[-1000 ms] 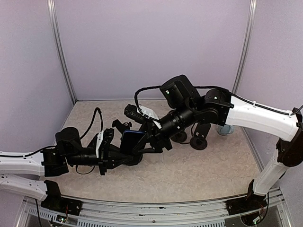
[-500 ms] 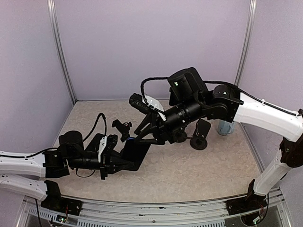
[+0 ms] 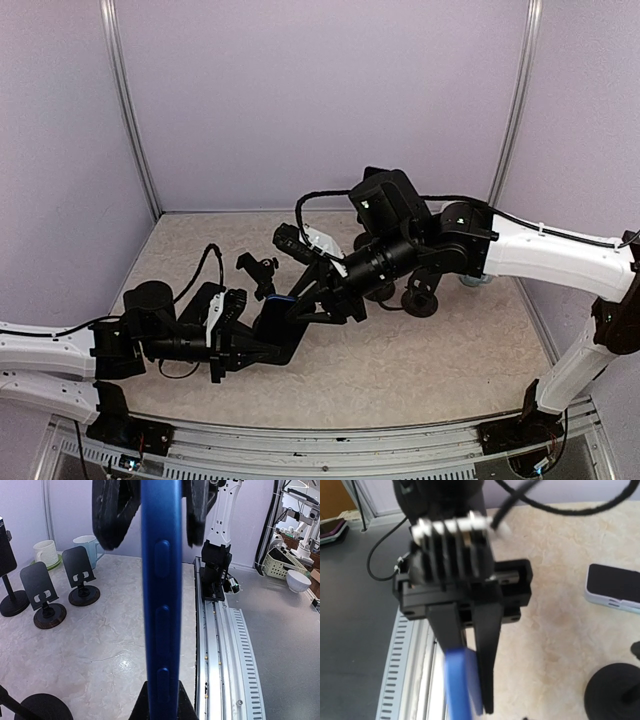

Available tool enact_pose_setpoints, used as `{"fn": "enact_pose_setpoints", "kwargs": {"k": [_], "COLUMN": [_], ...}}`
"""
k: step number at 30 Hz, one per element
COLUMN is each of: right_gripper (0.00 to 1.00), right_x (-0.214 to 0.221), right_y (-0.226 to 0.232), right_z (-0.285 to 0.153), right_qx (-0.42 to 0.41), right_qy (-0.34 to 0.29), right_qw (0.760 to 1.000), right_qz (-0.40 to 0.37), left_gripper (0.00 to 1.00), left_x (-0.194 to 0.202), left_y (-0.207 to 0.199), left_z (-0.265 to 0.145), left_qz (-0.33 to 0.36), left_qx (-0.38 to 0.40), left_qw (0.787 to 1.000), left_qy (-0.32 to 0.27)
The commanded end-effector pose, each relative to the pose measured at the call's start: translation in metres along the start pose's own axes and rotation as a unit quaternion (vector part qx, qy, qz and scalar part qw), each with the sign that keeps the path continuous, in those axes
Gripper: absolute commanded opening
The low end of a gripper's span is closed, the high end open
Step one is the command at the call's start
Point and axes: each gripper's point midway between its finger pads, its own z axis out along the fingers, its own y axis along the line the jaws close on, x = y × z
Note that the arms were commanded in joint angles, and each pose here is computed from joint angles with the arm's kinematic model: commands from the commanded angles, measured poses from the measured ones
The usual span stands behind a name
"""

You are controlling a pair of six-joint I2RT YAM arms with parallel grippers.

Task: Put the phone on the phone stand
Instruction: Pass from the left arm to the right

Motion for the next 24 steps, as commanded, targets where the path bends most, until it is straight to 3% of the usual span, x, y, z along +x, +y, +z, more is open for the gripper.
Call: {"fn": "enact_pose_setpoints", "kwargs": {"k": [1, 5, 11, 18, 24], "right_gripper": [0.34, 0.28, 0.09, 0.08, 0.21], "right_x": [-0.015, -0.021, -0.030, -0.029, -0.033], "right_y": [0.002, 0.006, 0.012, 0.015, 0.014], "right_z": [-0.007, -0.007, -0.010, -0.011, -0.011], "right_qx": [-0.004, -0.017, -0.028, -0.037, -0.035], "right_qy": [-0.046, -0.073, -0.103, -0.109, -0.118], "right_qw": [0.999, 0.997, 0.994, 0.993, 0.992], "right_qz": [0.002, 0.001, -0.010, -0.011, -0.005], "left_gripper": [0.00, 0.00, 0.00, 0.00, 0.00], "left_x": [-0.027, -0.027, -0.027, -0.026, -0.026], "left_y": [-0.003, -0.003, -0.003, -0.003, -0.003], "left_z": [-0.004, -0.003, -0.003, -0.002, -0.001], "left_qz": [0.022, 0.021, 0.021, 0.022, 0.022], "left_qx": [0.000, 0.000, 0.000, -0.001, 0.001], "left_qw": [0.998, 0.998, 0.998, 0.998, 0.998], "left_qy": [-0.052, -0.052, -0.054, -0.052, -0.053]}}
